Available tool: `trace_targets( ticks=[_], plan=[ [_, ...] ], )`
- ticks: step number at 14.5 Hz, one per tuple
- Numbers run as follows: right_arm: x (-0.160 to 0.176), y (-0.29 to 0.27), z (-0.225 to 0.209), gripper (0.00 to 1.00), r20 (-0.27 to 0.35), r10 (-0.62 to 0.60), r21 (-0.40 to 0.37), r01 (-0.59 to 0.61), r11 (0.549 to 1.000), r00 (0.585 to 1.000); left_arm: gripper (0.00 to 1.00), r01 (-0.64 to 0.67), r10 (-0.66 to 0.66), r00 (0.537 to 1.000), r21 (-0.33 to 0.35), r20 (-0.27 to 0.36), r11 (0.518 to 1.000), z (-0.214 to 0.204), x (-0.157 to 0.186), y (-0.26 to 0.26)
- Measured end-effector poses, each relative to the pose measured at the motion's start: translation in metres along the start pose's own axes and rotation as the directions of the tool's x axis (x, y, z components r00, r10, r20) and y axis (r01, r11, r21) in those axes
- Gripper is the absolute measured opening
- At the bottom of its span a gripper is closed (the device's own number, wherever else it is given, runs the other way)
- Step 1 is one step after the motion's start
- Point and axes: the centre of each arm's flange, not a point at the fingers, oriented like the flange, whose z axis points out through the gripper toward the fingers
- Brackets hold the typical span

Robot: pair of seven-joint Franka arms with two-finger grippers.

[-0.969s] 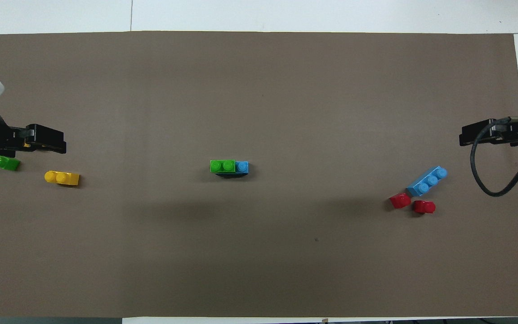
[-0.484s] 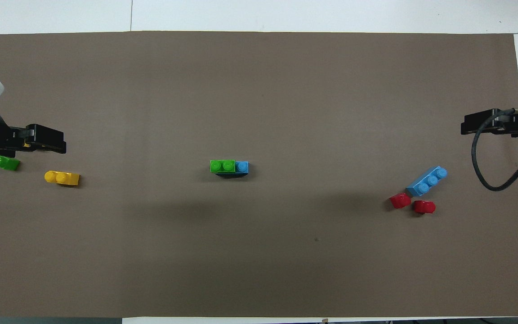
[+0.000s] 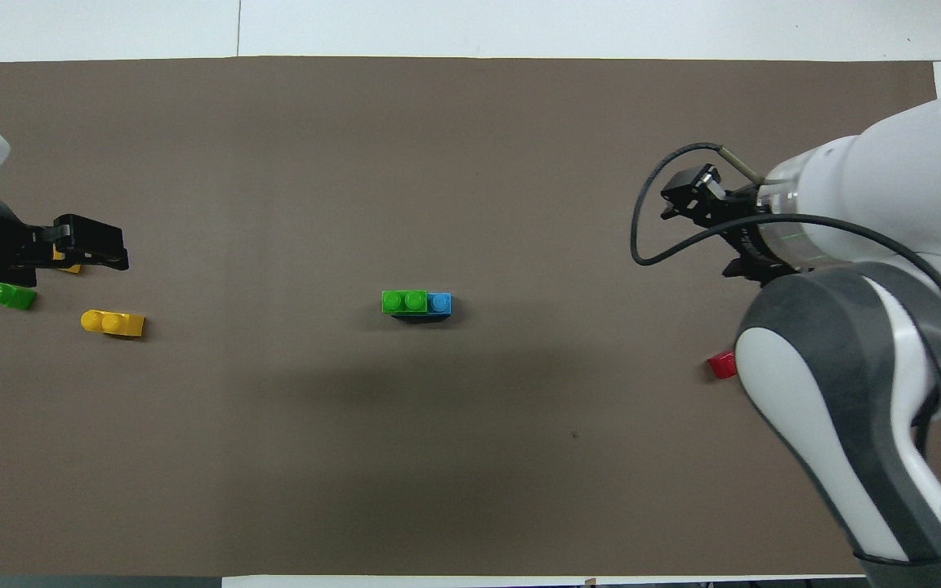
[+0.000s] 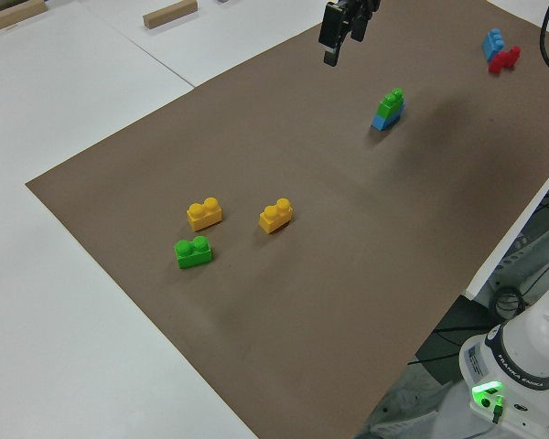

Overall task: Remove green block with left arm and hold with right
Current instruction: 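Move the left gripper and the right gripper toward the joined brick pair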

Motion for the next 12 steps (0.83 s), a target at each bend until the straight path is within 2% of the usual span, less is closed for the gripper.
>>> trace_targets(
  ticks=[3, 6, 8, 10, 12],
  plan=[
    [-0.043, -0.027, 0.051, 1.00, 0.099, 0.245, 0.064, -0.252, 0.966, 0.964, 1.00, 0.180, -0.181, 0.983, -0.012, -0.022, 0.984, 0.012, -0.010, 0.027],
    [-0.079, -0.044, 0.093, 1.00, 0.215, 0.422, 0.039, -0.440, 0.897, 0.881, 1.00, 0.392, -0.392, 0.919, -0.028, -0.029, 0.920, 0.032, -0.026, 0.053],
    [-0.089, -0.048, 0.114, 1.00, 0.245, 0.497, 0.002, -0.513, 0.858, 0.832, 1.00, 0.554, -0.555, 0.831, -0.051, -0.031, 0.831, 0.043, -0.037, 0.077],
    [-0.095, -0.052, 0.133, 1.00, 0.269, 0.568, -0.026, -0.583, 0.812, 0.778, 1.00, 0.688, -0.692, 0.722, -0.080, -0.024, 0.721, 0.060, -0.051, 0.107],
    [-0.105, -0.057, 0.154, 1.00, 0.291, 0.593, -0.043, -0.609, 0.792, 0.750, 1.00, 0.787, -0.790, 0.613, -0.092, -0.007, 0.611, 0.079, -0.065, 0.132]
  ],
)
